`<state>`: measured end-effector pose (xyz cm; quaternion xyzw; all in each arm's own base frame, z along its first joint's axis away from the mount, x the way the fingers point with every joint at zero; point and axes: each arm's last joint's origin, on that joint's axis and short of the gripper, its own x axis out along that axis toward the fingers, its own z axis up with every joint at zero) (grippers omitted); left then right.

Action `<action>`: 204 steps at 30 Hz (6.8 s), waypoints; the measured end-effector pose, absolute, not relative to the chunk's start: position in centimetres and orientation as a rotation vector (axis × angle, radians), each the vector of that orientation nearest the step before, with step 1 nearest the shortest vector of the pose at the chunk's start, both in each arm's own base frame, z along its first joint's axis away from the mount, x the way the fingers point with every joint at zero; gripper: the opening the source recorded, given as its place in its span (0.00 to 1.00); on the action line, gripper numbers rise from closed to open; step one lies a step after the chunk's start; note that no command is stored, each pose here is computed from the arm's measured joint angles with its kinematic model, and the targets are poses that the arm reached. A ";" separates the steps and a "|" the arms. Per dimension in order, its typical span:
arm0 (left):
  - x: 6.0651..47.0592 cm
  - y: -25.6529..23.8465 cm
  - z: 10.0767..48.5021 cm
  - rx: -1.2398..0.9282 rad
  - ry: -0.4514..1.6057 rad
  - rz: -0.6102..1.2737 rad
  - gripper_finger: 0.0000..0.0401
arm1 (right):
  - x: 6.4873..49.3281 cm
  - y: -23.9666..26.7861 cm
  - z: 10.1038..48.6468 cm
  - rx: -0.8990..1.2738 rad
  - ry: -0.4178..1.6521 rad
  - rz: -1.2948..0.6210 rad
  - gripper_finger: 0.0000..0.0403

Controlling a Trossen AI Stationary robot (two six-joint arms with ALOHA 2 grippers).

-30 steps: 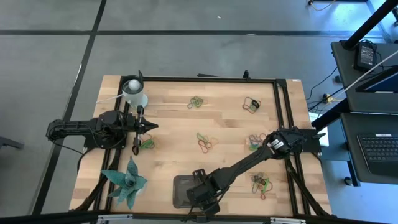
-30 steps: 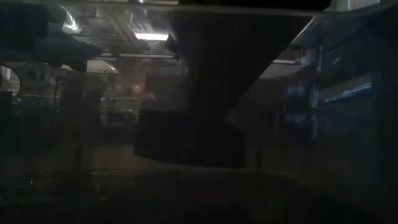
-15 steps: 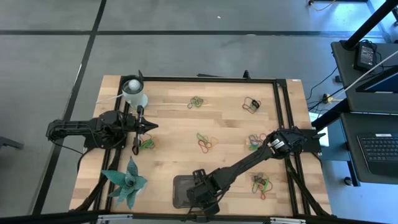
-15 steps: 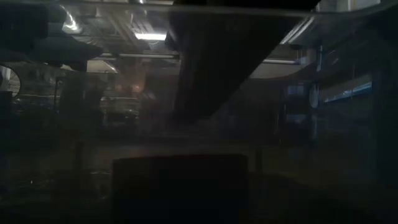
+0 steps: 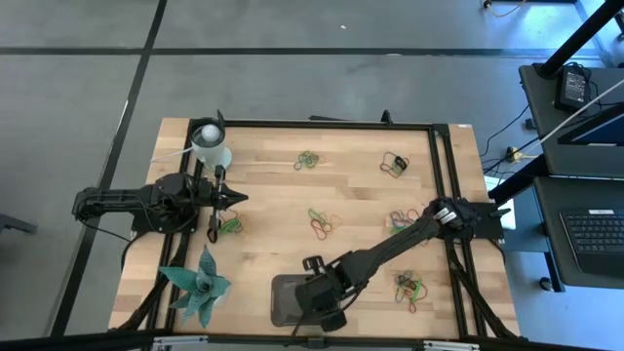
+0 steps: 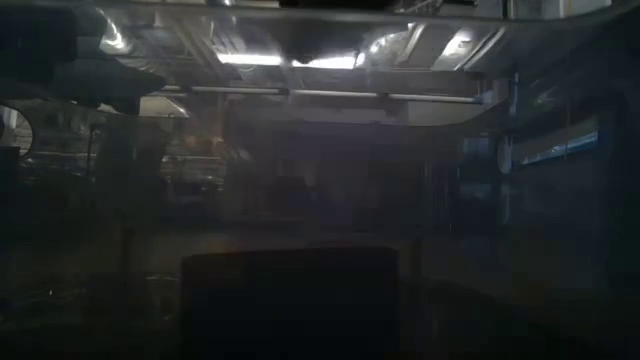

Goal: Pick and place rubber bands into bin
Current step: Put the red rubber band into the black bin

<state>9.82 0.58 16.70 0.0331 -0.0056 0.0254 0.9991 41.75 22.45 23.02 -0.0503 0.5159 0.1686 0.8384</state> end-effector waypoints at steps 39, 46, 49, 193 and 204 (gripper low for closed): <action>9.8 0.6 16.8 0.066 -0.022 0.043 0.01 | 23.5 6.3 24.2 0.675 0.733 -0.068 0.03; 9.8 0.6 17.0 0.048 -0.042 0.068 0.01 | 23.1 6.0 23.7 0.769 0.729 -0.160 0.01; 9.8 0.7 17.0 0.002 -0.048 0.088 0.01 | 23.1 5.9 23.6 0.700 0.709 -0.187 0.01; 18.0 2.2 16.0 -0.256 1.467 0.338 0.21 | 17.0 -1.9 20.2 0.425 0.411 0.007 0.03; 18.1 2.0 15.6 -0.232 1.499 0.373 0.34 | 17.3 -2.2 21.0 0.460 0.311 -0.094 0.03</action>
